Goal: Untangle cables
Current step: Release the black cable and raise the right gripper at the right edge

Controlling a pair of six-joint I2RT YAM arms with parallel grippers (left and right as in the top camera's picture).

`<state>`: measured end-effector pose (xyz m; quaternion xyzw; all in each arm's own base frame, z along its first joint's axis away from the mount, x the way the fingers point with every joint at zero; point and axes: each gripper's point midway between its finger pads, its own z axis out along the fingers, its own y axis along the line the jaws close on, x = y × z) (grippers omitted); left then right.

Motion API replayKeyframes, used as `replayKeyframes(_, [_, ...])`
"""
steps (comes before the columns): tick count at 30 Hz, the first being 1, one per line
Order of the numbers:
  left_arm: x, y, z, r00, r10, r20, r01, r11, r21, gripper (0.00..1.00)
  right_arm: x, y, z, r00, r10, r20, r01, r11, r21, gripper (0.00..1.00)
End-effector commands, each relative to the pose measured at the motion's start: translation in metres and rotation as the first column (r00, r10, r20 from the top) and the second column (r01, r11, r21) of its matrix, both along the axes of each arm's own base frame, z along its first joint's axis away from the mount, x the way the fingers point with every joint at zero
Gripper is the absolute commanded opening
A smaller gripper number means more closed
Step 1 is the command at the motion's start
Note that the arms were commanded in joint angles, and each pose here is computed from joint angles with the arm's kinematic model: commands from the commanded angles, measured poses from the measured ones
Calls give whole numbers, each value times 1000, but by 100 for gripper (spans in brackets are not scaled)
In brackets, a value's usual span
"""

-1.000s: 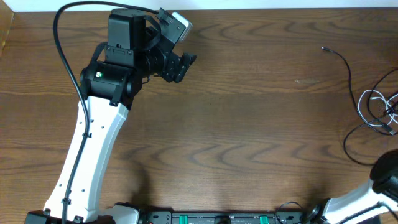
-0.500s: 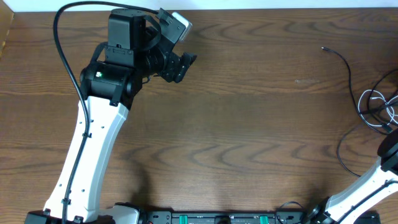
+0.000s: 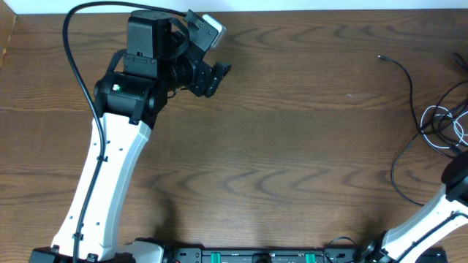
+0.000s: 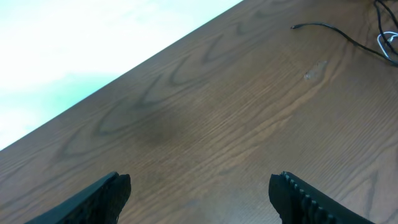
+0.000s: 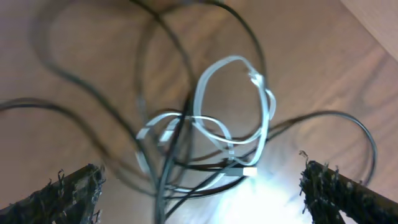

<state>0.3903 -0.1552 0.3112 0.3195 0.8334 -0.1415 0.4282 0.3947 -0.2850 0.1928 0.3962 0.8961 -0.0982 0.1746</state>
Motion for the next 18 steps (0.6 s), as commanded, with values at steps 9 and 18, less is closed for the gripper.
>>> replayKeyframes(9, [4, 1, -1, 1000, -4, 11, 4, 1000, 13, 76, 30, 106, 131, 932, 275, 238, -237, 955, -176, 99])
replayKeyframes(18, [4, 2, -1, 1000, -2, 11, 1, 1000, 14, 76, 32, 171, 134, 879, 419, 226, -399, 908, -131, 96])
